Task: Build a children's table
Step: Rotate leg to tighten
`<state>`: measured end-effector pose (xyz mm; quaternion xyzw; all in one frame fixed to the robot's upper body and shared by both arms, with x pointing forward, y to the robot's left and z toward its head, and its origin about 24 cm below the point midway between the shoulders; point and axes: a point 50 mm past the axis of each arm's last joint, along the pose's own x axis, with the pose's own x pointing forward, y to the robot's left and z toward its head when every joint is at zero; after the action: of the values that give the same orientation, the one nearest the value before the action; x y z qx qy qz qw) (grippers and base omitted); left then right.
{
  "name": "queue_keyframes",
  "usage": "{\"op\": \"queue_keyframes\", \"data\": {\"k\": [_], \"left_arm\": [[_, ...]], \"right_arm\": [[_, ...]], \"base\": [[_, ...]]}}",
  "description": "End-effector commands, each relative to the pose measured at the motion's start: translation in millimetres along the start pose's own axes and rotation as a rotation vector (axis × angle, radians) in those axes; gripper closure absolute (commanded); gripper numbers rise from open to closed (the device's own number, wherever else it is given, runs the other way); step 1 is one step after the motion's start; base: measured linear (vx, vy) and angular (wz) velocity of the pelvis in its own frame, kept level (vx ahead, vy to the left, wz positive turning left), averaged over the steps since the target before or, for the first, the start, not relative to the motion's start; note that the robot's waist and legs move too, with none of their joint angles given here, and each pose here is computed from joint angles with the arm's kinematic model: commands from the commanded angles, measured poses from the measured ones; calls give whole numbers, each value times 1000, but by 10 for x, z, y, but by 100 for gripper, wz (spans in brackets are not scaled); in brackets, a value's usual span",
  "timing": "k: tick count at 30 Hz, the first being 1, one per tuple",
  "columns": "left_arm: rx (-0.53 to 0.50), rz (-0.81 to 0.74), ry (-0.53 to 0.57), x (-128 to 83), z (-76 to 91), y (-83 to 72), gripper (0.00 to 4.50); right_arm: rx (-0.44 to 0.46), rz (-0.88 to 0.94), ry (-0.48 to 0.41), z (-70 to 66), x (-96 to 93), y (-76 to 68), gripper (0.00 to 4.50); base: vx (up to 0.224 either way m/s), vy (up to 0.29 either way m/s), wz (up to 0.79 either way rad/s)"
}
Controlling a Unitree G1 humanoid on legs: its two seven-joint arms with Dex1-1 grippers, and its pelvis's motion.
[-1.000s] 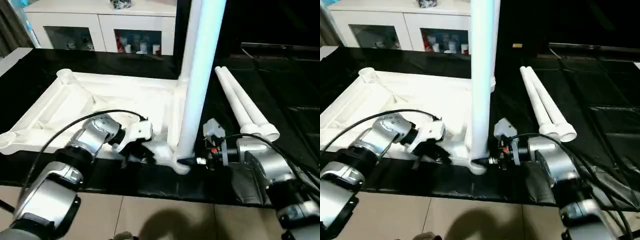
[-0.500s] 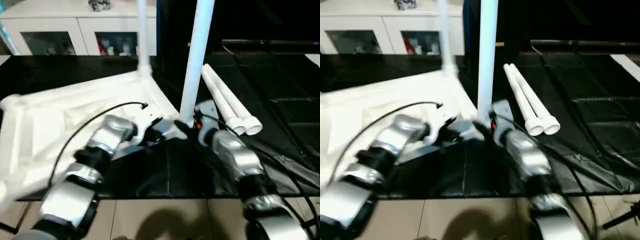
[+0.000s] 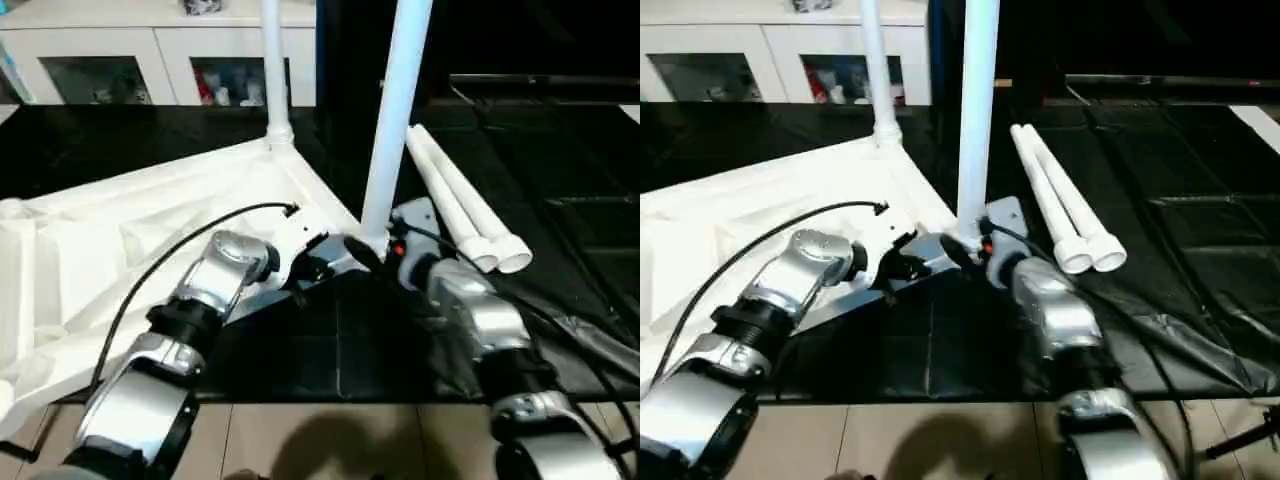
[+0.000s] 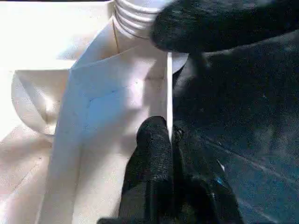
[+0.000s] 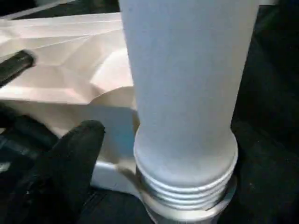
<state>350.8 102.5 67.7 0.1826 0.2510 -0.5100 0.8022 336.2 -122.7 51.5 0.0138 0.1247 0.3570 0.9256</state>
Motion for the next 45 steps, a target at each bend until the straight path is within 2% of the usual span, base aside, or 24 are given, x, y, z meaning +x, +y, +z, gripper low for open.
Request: {"op": "queue_keyframes", "data": {"k": [1, 2, 4, 7, 10, 21, 22, 33, 40, 45], "left_arm": [[82, -51, -32, -44, 109, 2, 450], [108, -94, -27, -70, 89, -6, 450], [119, -114, -28, -79, 83, -12, 450], [199, -268, 2, -149, 42, -68, 450], [230, -316, 25, -175, 21, -81, 450], [343, -477, 107, -275, -63, -107, 450], [350, -492, 116, -280, -69, -111, 450], [371, -520, 127, -286, -85, -120, 450], [376, -526, 134, -293, -93, -115, 450], [373, -520, 132, -286, -96, -114, 450]], "right_arm": [[-40, 141, -2, 15, -36, 79, 4], [-68, 184, 12, 17, -113, 33, 4], [-78, 201, 18, 21, -144, 14, 4], [-109, 315, 40, 75, -284, -60, 4], [-144, 342, 56, 80, -313, -83, 4], [-220, 654, 192, 36, -414, 24, 4], [-224, 675, 201, 36, -412, 29, 22], [-206, 722, 207, 48, -387, 49, 92], [-201, 737, 215, 33, -382, 64, 165], [-193, 745, 216, 9, -382, 85, 181]], "base": [[0, 0, 0], [0, 0, 0], [0, 0, 0], [0, 0, 0], [0, 0, 0], [0, 0, 0], [0, 0, 0], [0, 0, 0], [0, 0, 0], [0, 0, 0]]}}
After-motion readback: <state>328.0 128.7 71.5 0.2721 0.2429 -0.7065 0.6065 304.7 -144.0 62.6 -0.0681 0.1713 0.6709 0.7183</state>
